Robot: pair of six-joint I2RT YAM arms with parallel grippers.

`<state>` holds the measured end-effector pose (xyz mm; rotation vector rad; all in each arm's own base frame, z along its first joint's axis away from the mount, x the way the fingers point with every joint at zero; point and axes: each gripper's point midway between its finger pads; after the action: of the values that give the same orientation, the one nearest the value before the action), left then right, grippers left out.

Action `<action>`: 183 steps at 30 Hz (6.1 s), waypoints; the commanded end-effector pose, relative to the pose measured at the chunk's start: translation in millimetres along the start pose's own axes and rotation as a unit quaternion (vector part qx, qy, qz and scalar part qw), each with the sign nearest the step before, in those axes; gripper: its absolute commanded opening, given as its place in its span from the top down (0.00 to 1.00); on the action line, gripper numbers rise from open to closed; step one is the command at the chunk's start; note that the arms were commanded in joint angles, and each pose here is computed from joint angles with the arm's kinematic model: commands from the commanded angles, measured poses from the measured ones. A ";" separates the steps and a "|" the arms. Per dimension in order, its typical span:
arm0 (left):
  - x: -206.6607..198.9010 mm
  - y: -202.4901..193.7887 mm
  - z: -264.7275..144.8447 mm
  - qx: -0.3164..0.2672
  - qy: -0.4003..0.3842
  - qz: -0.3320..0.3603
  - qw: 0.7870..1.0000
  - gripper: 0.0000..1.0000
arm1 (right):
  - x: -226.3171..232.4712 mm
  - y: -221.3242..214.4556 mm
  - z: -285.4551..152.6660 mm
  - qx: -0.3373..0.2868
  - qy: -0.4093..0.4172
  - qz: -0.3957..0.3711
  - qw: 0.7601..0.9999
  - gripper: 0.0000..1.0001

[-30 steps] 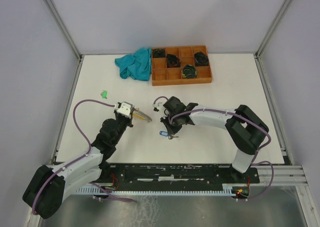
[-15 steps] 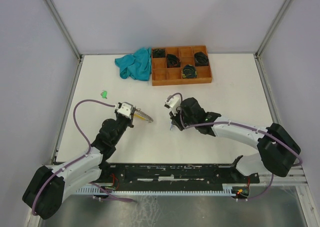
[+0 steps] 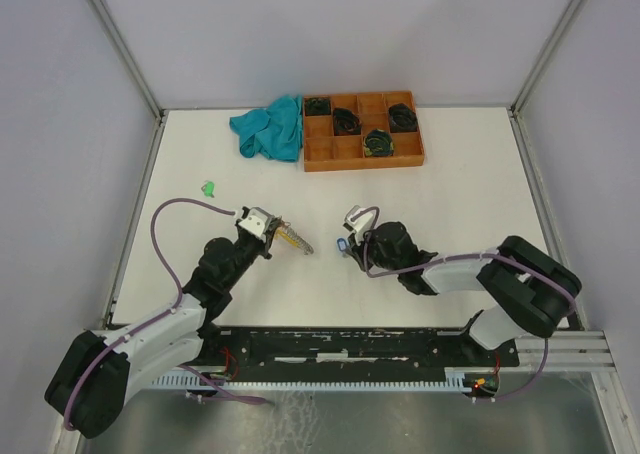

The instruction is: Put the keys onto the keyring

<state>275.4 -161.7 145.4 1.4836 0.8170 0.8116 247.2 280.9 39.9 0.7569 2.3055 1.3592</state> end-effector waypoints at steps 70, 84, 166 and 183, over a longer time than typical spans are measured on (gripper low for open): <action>3.9 41.2 10.6 -0.054 0.008 -0.003 0.999 0.97 | -4.8 9.9 35.0 0.366 0.095 0.142 0.915 0.68; 4.1 41.5 10.5 -0.054 0.007 -0.003 0.998 0.97 | -1.0 5.7 36.7 0.370 0.103 0.151 0.911 0.74; 14.8 44.8 5.0 -0.065 0.040 -0.015 0.997 0.97 | 19.2 11.1 38.3 0.319 0.065 -0.096 0.941 0.68; 14.8 45.4 4.9 -0.066 0.040 -0.015 0.997 0.97 | 17.3 -5.8 44.8 0.335 0.062 -0.103 0.935 0.74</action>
<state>282.6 -154.7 154.9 1.4529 0.8517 0.8602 251.1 316.8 15.6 0.6088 2.9079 0.5180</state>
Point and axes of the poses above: each gripper's point midway between its finger pads, its own z axis out along the fingers, its own x axis along the line the jaws close on, y = z × x, and after that the axes turned 4 degrees about -z, right-handed
